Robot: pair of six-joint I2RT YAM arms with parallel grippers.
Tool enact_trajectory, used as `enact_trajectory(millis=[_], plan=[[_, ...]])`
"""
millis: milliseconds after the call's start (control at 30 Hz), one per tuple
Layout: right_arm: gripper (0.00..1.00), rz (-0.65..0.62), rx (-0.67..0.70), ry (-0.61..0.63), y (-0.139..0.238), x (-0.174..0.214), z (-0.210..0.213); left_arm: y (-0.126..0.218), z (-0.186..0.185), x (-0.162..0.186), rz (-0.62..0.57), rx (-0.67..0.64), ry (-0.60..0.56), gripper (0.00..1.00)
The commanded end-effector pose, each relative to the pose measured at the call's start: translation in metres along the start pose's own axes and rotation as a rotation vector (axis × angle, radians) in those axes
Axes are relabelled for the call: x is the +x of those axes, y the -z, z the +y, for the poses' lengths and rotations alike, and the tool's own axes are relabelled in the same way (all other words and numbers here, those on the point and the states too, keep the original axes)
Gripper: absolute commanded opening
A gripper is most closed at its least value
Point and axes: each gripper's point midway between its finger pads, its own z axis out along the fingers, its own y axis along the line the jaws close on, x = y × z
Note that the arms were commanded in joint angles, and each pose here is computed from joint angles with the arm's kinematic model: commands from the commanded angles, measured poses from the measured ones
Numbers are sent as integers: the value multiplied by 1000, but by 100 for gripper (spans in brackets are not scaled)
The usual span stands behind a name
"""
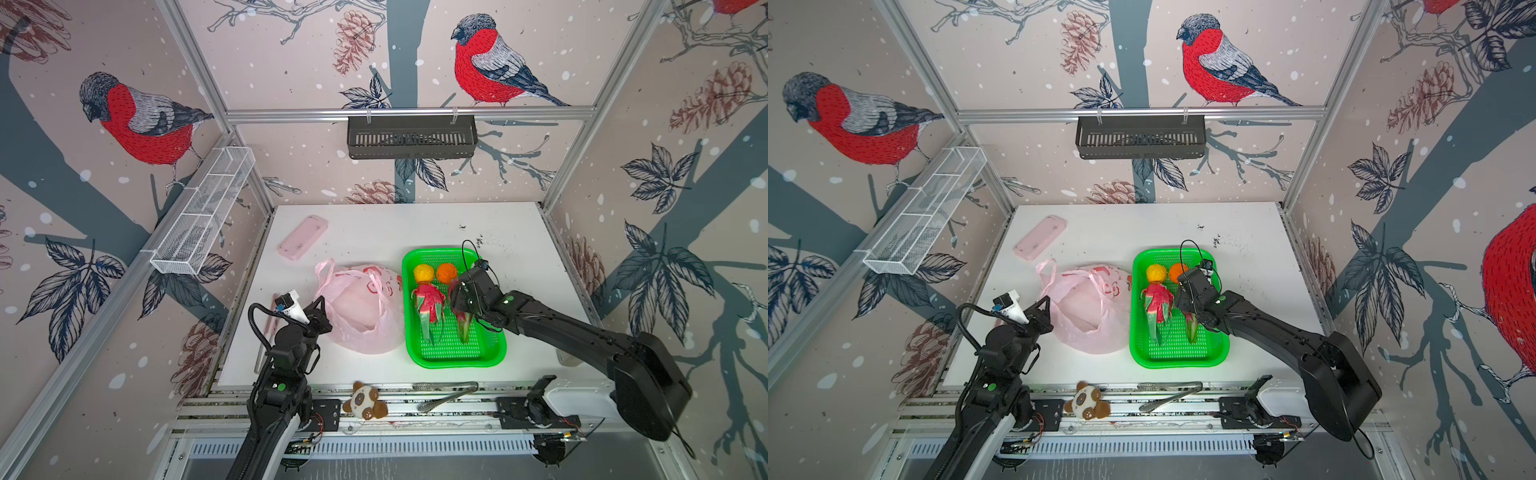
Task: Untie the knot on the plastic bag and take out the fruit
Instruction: 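Lower the dragon fruit into the basket beside the other dragon fruit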
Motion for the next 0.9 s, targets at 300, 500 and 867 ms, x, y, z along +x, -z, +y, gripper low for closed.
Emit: enact_trajectory(millis=[300,500,867], plan=[[46,-3,-9,-9,-8,-3,3,-1,-5,-6,-16,16,-8,0],[53,4,-6,-9,-12,-2,3,-1,-5,-6,-15,16,-10,0],[62,11,2,-14,-16,0,-1,-1,-3,-5,-15,10,-15,0]])
